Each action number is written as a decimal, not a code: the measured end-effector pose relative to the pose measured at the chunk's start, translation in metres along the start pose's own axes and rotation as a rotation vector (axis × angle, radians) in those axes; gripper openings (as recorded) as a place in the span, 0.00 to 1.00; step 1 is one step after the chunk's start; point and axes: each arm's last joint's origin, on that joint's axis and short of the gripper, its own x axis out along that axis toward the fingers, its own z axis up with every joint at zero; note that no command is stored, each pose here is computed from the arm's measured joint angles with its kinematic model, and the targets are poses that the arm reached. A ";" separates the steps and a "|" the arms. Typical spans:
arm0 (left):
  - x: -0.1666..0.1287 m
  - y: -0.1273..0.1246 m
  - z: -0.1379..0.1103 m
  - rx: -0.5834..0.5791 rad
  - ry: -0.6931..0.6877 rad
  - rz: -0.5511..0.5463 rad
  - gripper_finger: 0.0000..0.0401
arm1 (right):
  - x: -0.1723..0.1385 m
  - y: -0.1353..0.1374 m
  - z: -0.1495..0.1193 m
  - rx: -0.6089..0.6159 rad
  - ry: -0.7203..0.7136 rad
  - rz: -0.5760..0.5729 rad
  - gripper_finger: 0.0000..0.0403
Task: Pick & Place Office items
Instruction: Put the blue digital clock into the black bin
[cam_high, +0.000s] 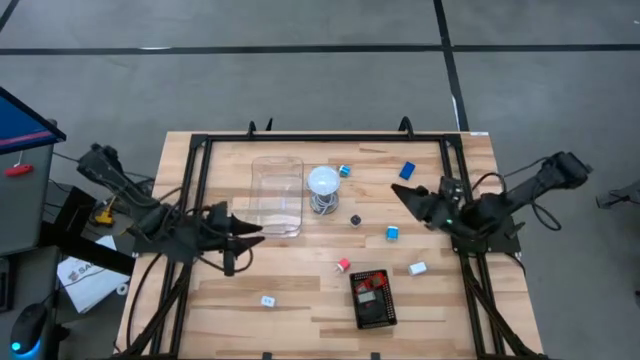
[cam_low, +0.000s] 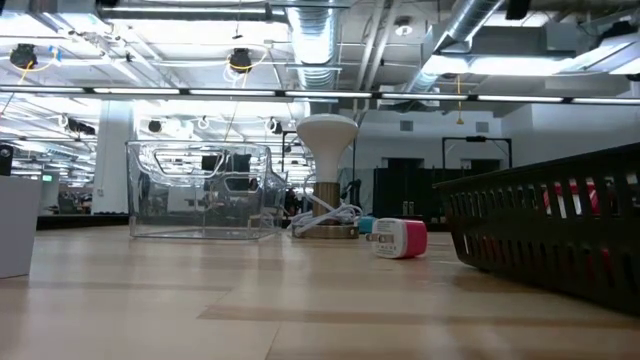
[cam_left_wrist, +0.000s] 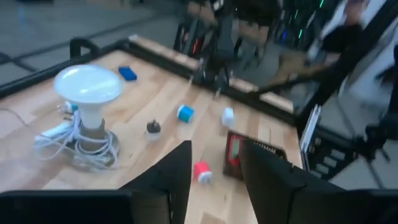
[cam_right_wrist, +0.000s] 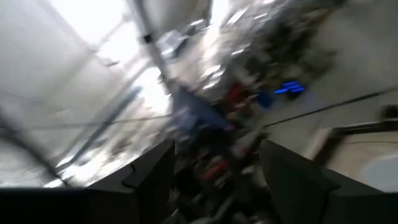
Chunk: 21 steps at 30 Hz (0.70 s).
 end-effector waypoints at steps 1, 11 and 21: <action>0.003 0.005 -0.009 -0.019 -0.040 -0.006 0.32 | 0.007 0.003 -0.003 -0.001 -0.020 -0.073 0.57; 0.007 0.016 0.002 0.030 -0.406 -0.076 0.29 | 0.077 -0.010 0.052 -0.187 0.141 -0.588 0.48; -0.010 0.024 0.022 0.064 -0.511 -0.074 0.29 | 0.103 -0.092 0.143 -0.086 0.287 -1.169 0.48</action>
